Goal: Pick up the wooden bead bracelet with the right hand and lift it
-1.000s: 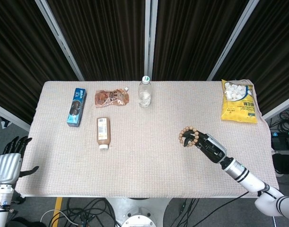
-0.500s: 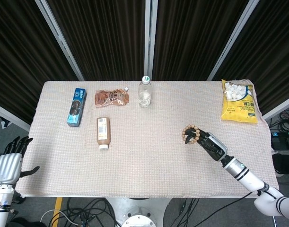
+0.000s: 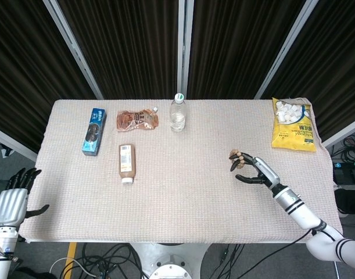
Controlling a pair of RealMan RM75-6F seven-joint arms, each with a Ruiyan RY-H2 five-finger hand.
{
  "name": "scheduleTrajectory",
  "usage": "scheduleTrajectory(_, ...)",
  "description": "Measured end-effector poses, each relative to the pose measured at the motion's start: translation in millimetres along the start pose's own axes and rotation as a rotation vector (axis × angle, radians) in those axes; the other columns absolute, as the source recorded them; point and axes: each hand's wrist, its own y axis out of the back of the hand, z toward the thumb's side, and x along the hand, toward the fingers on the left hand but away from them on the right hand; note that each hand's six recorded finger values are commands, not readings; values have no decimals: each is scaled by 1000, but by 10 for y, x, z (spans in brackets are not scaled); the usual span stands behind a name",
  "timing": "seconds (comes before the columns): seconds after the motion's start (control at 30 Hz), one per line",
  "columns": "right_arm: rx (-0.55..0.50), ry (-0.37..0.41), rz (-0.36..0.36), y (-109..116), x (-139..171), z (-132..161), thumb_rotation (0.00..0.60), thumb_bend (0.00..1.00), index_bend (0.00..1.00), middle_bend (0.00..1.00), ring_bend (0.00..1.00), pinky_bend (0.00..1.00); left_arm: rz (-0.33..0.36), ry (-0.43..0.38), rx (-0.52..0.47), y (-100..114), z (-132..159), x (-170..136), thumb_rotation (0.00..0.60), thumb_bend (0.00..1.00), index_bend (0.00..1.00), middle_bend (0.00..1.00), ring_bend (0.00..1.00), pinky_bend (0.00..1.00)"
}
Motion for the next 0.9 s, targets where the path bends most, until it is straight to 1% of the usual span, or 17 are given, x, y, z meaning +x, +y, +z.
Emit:
scheduleTrajectory(0.03,81,-8,-11,-4,-34,-17,296,6,276,447,119,0,2,1,-2,-1,-1,4,600,0,140,99,0,117)
scheduleTrajectory(0.1,209,-21,-26,-18,-88,-41,297,6,277,441,110,0,3,1,-2,-4,1,10,600,0,140,99,0,117)
scheduleTrajectory(0.13,296,-32,-34,-32,-125,-59,297,6,274,426,100,0,3,0,-2,-8,3,15,600,0,140,99,0,117)
scheduleTrajectory(0.17,362,-41,-39,-45,-154,-74,297,6,252,390,82,0,2,-1,-2,-10,4,18,600,0,140,99,0,117)
scheduleTrajectory(0.2,426,-51,-42,-60,-182,-89,297,7,201,327,59,0,2,-2,-2,-11,4,20,600,0,140,99,0,117)
scheduleTrajectory(0.23,511,-65,-43,-82,-217,-110,297,7,161,287,48,0,2,-2,-2,-13,1,24,600,0,140,99,0,117)
scheduleTrajectory(0.3,630,-88,-42,-116,-265,-139,298,7,41,169,13,0,3,0,-2,-16,-8,30,600,0,141,99,0,117)
scheduleTrajectory(0.33,701,-102,-42,-136,-292,-155,298,7,11,129,3,0,3,1,-4,-17,-15,34,600,0,141,100,0,117)
scheduleTrajectory(0.43,842,-131,-54,-159,-328,-169,296,10,0,59,0,0,4,5,-8,-26,-36,43,600,0,140,100,0,117)
scheduleTrajectory(0.53,905,-152,-92,-143,-280,-141,309,21,0,51,0,0,7,7,-11,-34,-49,52,600,0,140,99,0,117)
scheduleTrajectory(0.6,908,-155,-130,-101,-194,-101,335,46,0,70,0,0,13,6,-11,-32,-54,52,600,0,140,99,0,117)
scheduleTrajectory(0.7,896,-154,-219,42,45,-14,381,95,0,97,0,0,26,5,-8,-31,-57,51,600,0,140,99,0,117)
scheduleTrajectory(0.73,894,-156,-259,115,178,20,392,101,0,99,0,0,30,3,-7,-31,-54,52,600,0,140,99,0,117)
scheduleTrajectory(0.8,892,-164,-321,231,415,67,394,101,0,100,0,0,34,0,-5,-25,-49,51,600,0,140,99,0,117)
scheduleTrajectory(0.83,889,-171,-360,304,597,94,393,101,0,99,0,0,37,-1,-4,-20,-47,49,600,0,140,99,0,117)
scheduleTrajectory(0.9,884,-185,-412,396,892,128,394,101,0,96,0,0,45,-3,-2,-7,-38,40,600,0,140,99,0,117)
